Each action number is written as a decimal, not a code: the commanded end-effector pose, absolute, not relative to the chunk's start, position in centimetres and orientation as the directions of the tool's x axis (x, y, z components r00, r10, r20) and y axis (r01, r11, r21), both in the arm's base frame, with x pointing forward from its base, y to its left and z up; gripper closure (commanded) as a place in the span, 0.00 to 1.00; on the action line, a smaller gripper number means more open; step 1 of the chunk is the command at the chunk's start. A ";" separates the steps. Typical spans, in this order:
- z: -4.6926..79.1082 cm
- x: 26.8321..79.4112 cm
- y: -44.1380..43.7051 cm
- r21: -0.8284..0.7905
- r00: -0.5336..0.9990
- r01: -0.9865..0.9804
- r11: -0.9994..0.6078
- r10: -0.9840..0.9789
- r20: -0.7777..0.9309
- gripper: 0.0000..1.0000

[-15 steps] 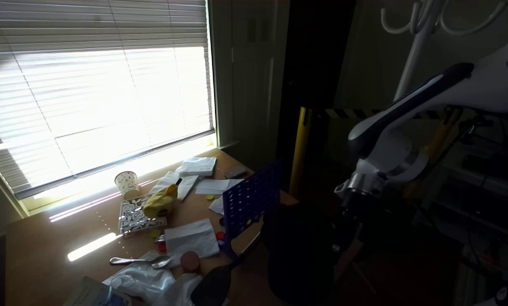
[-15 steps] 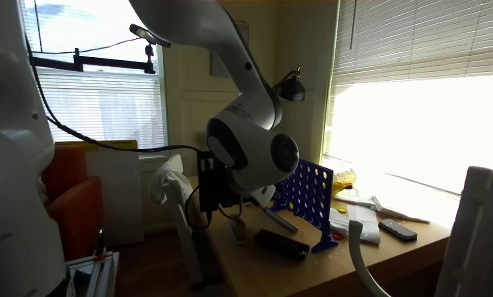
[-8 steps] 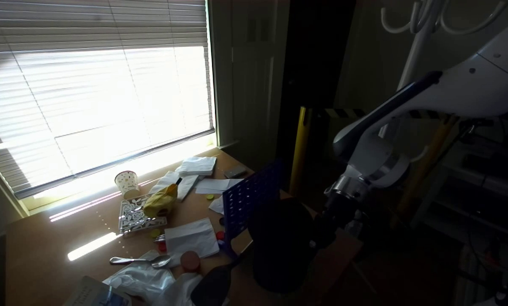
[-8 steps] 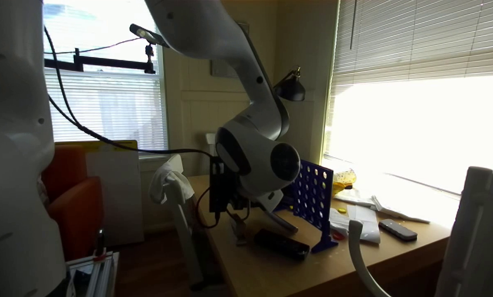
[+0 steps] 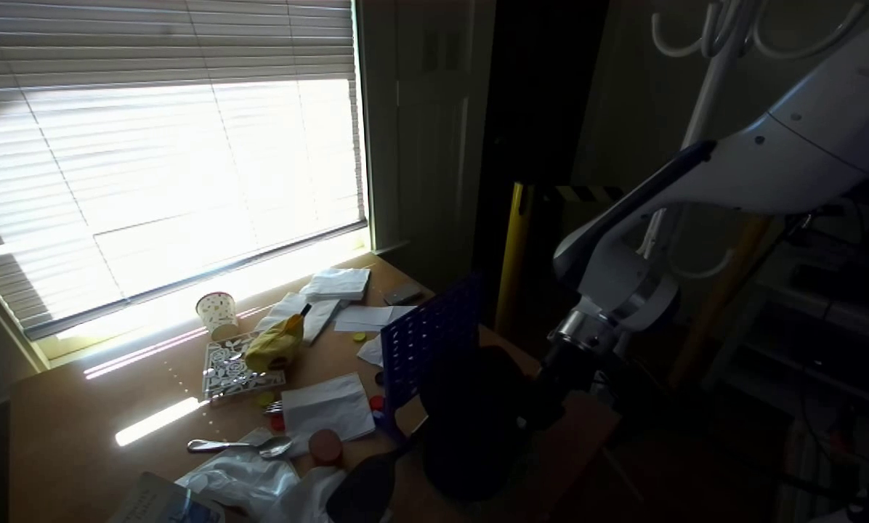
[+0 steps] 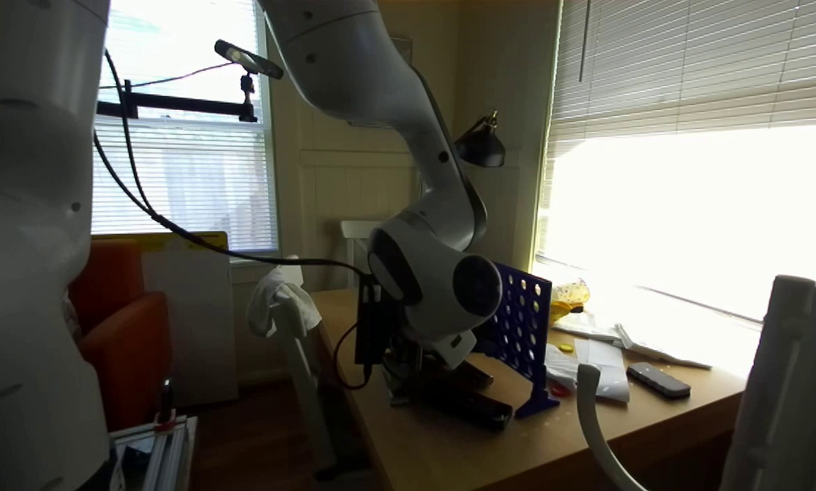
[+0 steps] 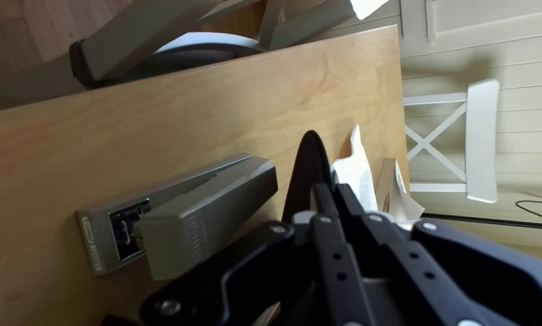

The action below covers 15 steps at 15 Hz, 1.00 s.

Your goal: Put the black cap on the table.

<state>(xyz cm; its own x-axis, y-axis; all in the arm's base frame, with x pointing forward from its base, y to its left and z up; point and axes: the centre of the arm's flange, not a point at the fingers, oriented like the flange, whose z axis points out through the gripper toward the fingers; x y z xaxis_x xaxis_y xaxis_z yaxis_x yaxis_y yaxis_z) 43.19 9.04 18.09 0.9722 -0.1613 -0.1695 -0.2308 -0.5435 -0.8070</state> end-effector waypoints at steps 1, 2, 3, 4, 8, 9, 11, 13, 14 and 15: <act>19.0 44.3 9.8 -0.761 0.977 -0.211 -0.613 -0.141 -0.158 0.62; 19.9 44.4 9.8 -0.746 0.980 -0.199 -0.636 -0.133 -0.148 0.56; 20.9 44.4 9.7 -0.729 0.983 -0.185 -0.659 -0.119 -0.142 0.50; 22.0 44.2 9.5 -0.672 0.983 -0.182 -0.718 -0.113 -0.145 0.42; 28.3 42.8 7.5 -0.514 0.995 -0.091 -0.853 -0.062 -0.072 0.14; 30.0 42.2 7.1 -0.475 0.998 -0.060 -0.878 -0.041 -0.051 0.08; 33.0 40.9 6.6 -0.399 1.000 0.005 -0.917 0.003 0.004 0.00; 35.9 39.5 6.0 -0.309 0.999 0.042 -0.950 0.029 0.045 0.00; 37.3 38.8 5.6 -0.298 0.998 0.046 -0.954 0.030 0.058 0.00; 38.8 38.2 5.1 -0.257 0.996 0.047 -0.965 0.027 0.083 0.00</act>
